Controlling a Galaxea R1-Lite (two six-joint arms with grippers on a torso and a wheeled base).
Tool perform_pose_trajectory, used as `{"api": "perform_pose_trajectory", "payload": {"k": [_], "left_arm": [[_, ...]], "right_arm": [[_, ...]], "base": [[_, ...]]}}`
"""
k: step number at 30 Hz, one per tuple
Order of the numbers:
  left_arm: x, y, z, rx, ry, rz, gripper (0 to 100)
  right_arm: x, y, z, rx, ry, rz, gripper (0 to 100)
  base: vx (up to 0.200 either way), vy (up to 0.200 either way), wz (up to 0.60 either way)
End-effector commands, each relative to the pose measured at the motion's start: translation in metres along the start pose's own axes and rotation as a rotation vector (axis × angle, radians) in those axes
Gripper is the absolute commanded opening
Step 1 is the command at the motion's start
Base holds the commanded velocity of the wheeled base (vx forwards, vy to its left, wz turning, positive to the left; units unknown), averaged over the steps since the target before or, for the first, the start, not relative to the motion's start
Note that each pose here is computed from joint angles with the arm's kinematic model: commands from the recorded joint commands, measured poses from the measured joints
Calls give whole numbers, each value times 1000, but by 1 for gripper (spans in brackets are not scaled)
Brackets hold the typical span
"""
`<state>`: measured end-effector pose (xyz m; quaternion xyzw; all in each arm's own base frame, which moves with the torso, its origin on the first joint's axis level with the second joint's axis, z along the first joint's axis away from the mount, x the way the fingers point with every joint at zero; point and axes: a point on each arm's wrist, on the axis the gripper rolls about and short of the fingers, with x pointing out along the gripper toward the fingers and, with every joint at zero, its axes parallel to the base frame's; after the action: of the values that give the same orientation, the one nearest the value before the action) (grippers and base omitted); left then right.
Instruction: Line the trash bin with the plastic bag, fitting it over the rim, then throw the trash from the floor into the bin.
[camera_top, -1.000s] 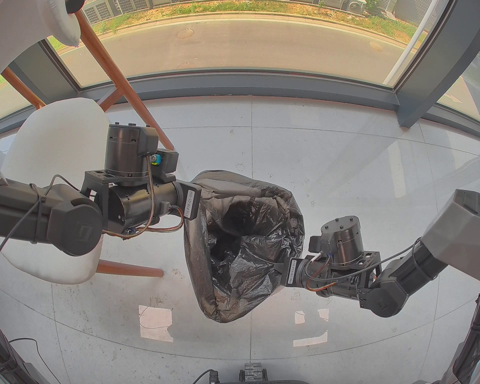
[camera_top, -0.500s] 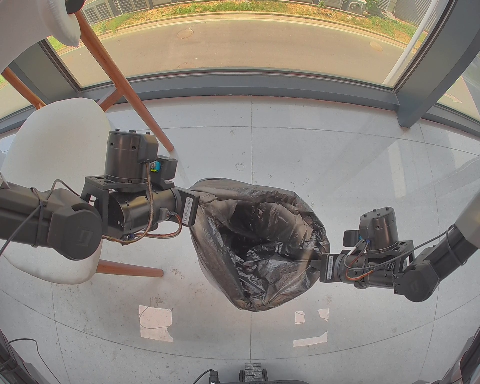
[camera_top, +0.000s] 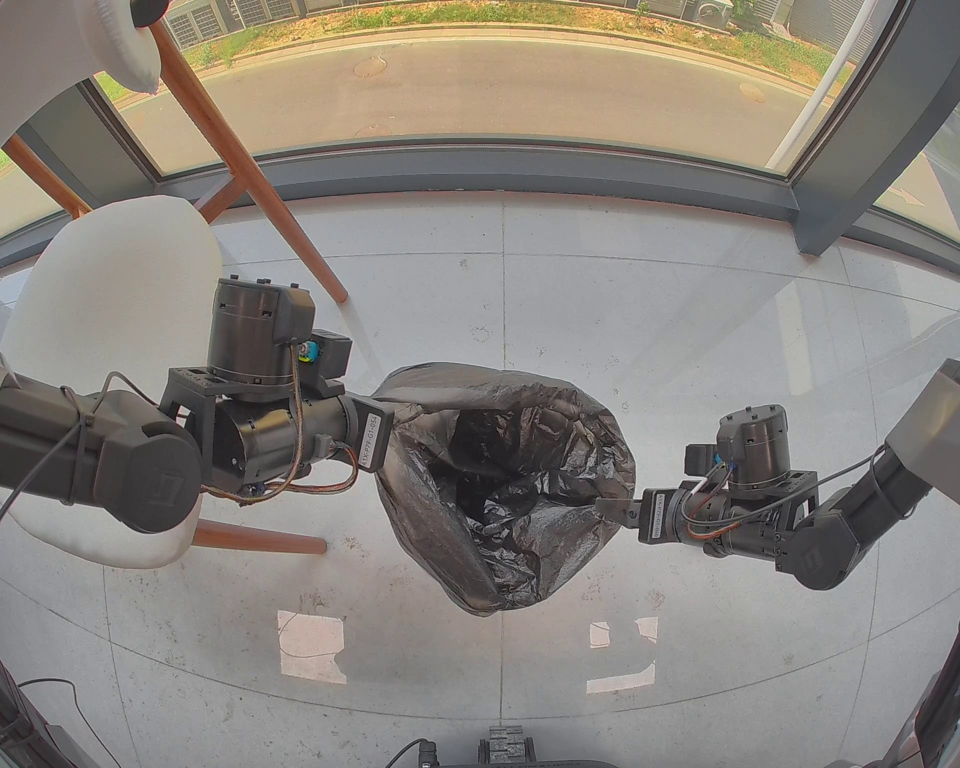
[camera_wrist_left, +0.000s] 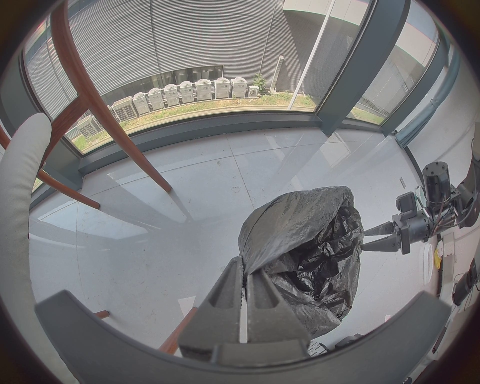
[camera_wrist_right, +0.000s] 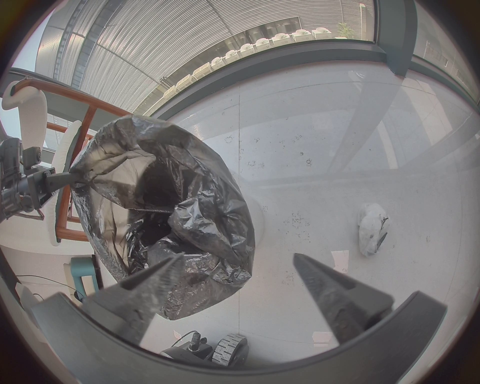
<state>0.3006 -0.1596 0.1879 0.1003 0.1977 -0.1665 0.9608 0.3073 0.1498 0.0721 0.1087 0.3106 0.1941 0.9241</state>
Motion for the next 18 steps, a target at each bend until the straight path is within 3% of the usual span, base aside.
{"api": "perform_pose_trajectory", "payload": {"k": [1, 11, 18], "left_arm": [[4, 7, -1, -12, 0, 23, 0], [49, 15, -25, -11, 87, 56, 0], [83, 12, -38, -14, 61, 62, 0]], "right_arm": [[-31, 8, 20, 2, -91, 44, 100], [-106, 11, 60, 8, -313, 87, 100], [-132, 14, 57, 1, -358, 97, 100]], "base": [[0, 0, 0], [0, 0, 0], [0, 0, 0]]}}
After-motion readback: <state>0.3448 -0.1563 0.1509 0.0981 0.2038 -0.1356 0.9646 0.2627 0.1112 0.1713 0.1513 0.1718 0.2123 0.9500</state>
